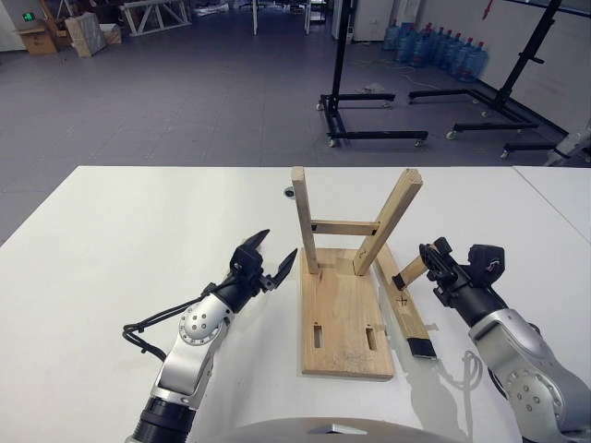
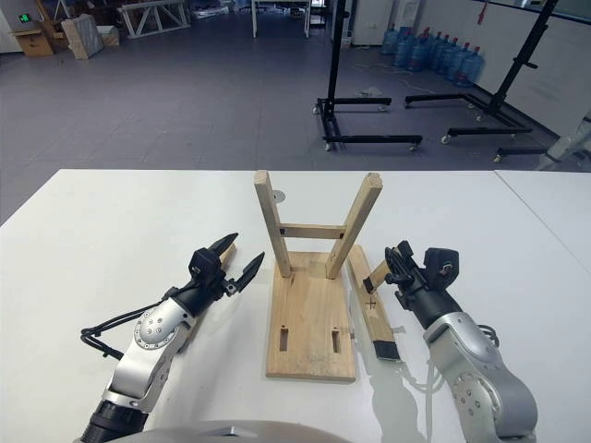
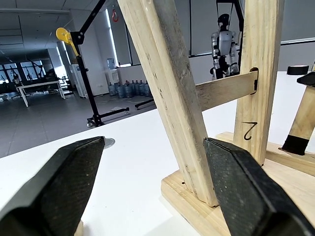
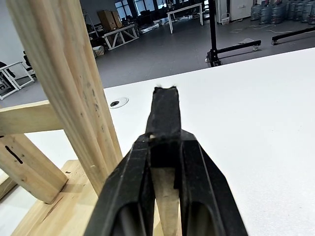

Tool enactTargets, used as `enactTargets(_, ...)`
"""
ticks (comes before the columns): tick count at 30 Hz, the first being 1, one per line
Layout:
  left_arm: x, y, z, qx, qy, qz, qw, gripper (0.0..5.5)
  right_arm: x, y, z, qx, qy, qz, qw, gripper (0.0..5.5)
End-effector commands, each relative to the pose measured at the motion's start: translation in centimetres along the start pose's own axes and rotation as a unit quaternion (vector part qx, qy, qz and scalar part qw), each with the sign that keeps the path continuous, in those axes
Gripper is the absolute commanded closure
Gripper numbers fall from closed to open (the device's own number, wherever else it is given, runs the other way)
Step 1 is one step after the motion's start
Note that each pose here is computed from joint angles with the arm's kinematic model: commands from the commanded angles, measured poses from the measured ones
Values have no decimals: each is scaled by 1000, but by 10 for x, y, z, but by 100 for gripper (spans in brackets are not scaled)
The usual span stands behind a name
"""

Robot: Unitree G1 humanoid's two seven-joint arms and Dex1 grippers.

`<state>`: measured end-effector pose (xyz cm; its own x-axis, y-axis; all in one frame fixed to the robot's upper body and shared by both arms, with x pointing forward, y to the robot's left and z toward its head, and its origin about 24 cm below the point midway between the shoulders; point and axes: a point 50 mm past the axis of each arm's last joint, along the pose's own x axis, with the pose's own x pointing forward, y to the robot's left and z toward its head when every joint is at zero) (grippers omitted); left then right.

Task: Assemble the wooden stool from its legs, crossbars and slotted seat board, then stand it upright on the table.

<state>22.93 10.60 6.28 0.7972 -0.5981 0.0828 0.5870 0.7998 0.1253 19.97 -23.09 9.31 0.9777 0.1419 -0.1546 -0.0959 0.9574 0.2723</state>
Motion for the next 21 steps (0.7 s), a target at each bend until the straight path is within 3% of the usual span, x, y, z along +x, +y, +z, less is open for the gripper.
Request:
enactTargets(1, 2, 1, -1, 5, 6, -5, 1000, 185, 5, 2, -2, 5, 1, -5, 1000, 508)
enactTargets(17, 0, 2, -4, 16, 14, -5, 1000, 185, -7, -8, -26, -22, 51, -49, 997, 508)
enactTargets(21, 1, 5, -4, 19, 15, 0, 1000, 185, -5, -9, -34, -76, 76, -40, 993, 508)
